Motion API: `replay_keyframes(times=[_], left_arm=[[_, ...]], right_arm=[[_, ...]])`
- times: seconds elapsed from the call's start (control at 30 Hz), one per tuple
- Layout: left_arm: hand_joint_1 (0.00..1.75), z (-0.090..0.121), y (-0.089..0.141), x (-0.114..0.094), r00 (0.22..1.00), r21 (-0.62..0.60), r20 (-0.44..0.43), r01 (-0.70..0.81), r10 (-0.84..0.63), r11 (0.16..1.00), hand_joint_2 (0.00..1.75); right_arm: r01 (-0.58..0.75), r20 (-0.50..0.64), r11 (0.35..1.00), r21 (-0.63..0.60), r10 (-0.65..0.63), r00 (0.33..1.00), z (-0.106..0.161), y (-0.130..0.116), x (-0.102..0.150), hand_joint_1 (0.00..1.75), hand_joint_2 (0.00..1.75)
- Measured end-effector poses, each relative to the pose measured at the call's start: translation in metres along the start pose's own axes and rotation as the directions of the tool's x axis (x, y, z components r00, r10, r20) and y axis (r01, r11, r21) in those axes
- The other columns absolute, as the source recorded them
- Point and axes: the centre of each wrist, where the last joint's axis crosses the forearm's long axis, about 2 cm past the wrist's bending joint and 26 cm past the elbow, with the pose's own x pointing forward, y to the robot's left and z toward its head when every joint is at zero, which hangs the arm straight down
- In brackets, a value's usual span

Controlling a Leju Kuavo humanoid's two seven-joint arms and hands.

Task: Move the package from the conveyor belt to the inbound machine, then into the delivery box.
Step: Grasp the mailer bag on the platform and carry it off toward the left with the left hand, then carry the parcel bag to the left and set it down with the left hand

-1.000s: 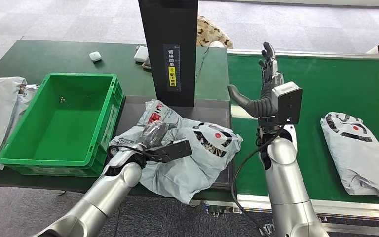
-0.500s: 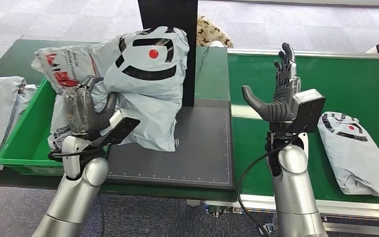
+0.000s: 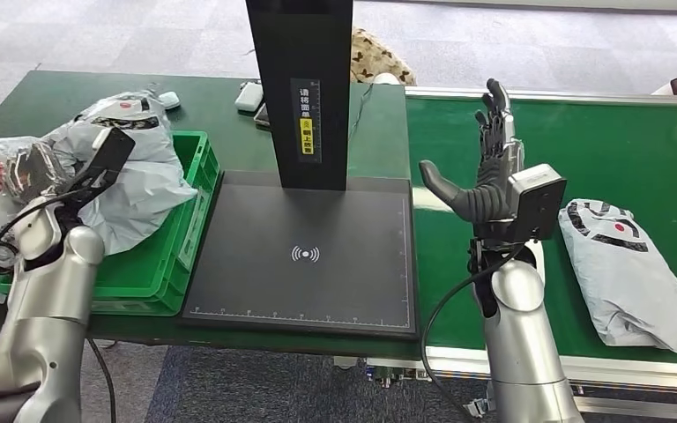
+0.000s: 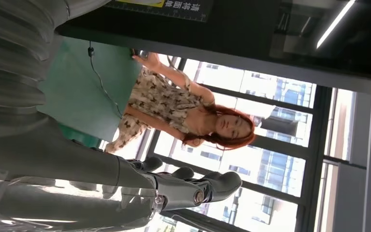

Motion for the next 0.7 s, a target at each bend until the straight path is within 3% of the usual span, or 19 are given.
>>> replay_keyframes(times=[0.23,0.37,0.7], left_arm=[[1.69,-0.030,-0.002,-0.037,0.979,-0.191,-0.165,0.088,-0.120,0.978,1.75],[0.00,-0.039,0.003,-0.045,0.970,-0.269,-0.189,0.100,-0.154,0.958,1.75],[0.00,-0.043,0.004,-0.042,0.984,-0.251,-0.146,0.060,-0.099,0.966,1.75]], right_arm=[[0.009,0.005,1.000,0.030,-0.009,1.000,-0.007,0.004,0.000,0.00,1.75],[0.015,0.006,0.999,0.041,-0.016,1.000,-0.010,0.005,0.001,0.00,1.75],[0.013,-0.003,0.999,0.045,-0.013,1.000,-0.009,0.007,0.000,0.00,1.75]])
